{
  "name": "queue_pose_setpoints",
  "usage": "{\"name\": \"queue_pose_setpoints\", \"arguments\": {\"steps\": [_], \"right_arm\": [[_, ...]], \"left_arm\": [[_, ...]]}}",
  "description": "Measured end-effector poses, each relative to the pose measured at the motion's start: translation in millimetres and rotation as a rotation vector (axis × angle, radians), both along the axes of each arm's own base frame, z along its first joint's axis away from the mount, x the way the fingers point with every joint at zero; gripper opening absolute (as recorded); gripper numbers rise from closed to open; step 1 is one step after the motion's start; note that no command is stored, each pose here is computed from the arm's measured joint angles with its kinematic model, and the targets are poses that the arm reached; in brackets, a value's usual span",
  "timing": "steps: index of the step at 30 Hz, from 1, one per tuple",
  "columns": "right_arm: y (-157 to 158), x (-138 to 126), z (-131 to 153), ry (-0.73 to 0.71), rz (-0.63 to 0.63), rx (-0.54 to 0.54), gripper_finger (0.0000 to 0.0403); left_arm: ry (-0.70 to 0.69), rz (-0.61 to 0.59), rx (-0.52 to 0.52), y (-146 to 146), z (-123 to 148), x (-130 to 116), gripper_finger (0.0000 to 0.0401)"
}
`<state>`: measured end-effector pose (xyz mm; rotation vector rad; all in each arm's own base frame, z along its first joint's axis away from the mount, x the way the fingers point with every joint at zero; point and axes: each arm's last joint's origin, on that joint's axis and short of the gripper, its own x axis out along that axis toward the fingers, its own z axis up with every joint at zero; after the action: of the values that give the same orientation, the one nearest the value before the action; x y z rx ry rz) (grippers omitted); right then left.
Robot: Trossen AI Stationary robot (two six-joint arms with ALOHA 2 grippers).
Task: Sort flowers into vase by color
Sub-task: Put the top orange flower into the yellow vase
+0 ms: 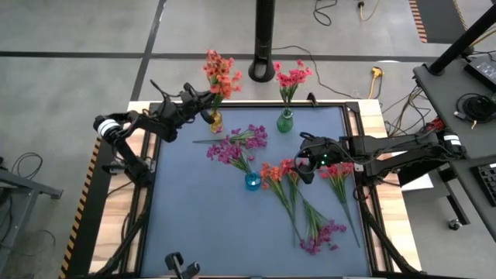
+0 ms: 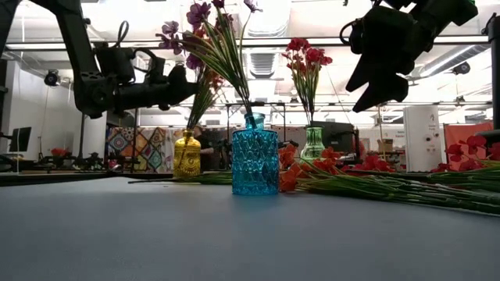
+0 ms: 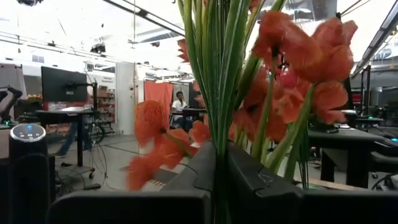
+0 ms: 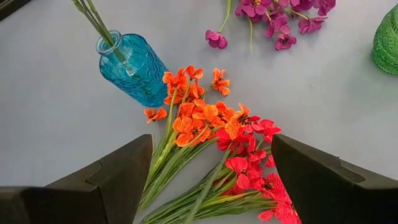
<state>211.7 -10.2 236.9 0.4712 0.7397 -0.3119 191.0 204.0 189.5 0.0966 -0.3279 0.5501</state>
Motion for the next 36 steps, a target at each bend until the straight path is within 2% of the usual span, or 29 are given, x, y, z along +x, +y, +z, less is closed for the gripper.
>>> {"name": "queue_pose_setpoints", "arguments": {"steps": [14,30,36], "right_arm": [[0.0,0.0,0.0,0.0,0.002,-0.002,0.032],[0.0,0.0,0.0,0.0,0.002,-0.002,0.032],[0.0,0.0,0.0,0.001,0.007,-0.007,0.032]], "left_arm": [[0.021,0.001,-0.024,-5.4,-7.1,-4.8,0.0003],[0.023,0.001,-0.031,-6.3,-8.4,-5.6,0.0071],[0.035,0.001,-0.045,-9.0,-12.5,-8.0,0.0119]]}}
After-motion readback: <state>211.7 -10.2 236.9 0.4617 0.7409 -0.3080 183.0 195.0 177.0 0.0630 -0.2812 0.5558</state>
